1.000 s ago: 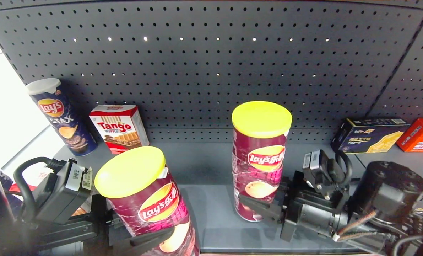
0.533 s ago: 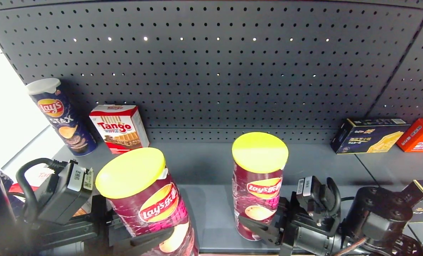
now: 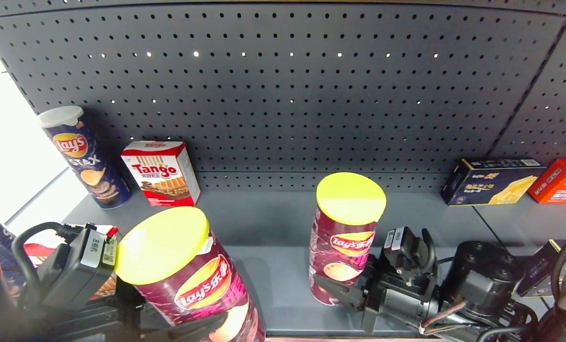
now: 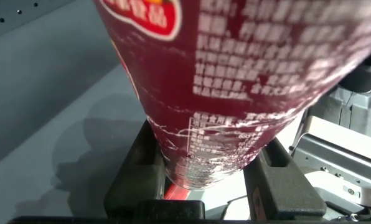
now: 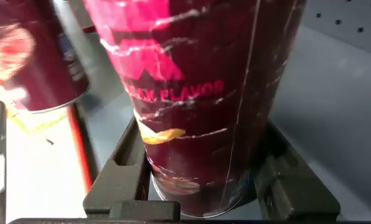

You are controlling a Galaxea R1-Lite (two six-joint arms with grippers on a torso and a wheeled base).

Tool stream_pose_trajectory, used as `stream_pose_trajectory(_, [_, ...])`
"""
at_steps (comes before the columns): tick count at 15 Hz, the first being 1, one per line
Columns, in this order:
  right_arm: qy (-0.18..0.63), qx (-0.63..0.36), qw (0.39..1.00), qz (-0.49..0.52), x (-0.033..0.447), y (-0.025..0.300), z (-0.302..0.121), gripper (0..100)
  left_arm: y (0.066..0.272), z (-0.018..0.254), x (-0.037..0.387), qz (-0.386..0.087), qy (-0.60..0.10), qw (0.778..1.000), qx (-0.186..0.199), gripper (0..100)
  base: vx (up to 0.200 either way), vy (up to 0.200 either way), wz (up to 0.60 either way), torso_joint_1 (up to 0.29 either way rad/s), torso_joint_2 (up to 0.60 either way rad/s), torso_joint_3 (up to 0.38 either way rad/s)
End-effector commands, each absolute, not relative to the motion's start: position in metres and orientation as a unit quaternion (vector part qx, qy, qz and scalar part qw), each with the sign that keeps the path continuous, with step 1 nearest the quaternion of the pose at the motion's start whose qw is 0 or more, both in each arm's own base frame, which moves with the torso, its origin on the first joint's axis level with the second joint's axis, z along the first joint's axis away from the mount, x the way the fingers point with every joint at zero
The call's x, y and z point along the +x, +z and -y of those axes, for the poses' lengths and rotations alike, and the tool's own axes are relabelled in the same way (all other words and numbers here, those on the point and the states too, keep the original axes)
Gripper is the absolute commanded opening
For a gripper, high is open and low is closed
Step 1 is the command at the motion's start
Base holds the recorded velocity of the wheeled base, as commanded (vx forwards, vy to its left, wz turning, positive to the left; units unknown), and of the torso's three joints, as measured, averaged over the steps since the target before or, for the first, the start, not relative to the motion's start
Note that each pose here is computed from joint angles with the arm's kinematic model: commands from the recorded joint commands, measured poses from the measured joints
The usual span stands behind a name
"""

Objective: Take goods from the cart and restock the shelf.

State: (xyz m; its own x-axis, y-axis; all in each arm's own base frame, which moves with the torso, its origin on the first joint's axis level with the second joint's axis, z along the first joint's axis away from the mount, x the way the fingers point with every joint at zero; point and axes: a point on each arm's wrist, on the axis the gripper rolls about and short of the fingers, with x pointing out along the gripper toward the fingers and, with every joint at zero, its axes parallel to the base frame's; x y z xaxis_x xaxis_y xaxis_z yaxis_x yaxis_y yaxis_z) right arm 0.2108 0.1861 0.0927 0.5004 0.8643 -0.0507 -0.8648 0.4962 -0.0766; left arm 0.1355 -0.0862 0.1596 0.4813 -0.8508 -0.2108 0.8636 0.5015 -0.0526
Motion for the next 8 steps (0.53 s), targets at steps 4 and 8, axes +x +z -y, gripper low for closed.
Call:
stream_pose_trajectory(4, [0.498,-0.054,0.865,0.004,0.208,0.096,-0.185,100,0.160,0.086,0.135,-0.105,-0.498,0.860,0.030,0,0.000,0.000,0.00,0.000,0.00,0.000])
stream_pose_trajectory(8, [0.485,-0.048,0.872,0.049,0.173,0.128,-0.160,100,0.160,0.086,0.135,-0.105,-0.499,0.860,0.030,0,0.000,0.000,0.00,0.000,0.00,0.000])
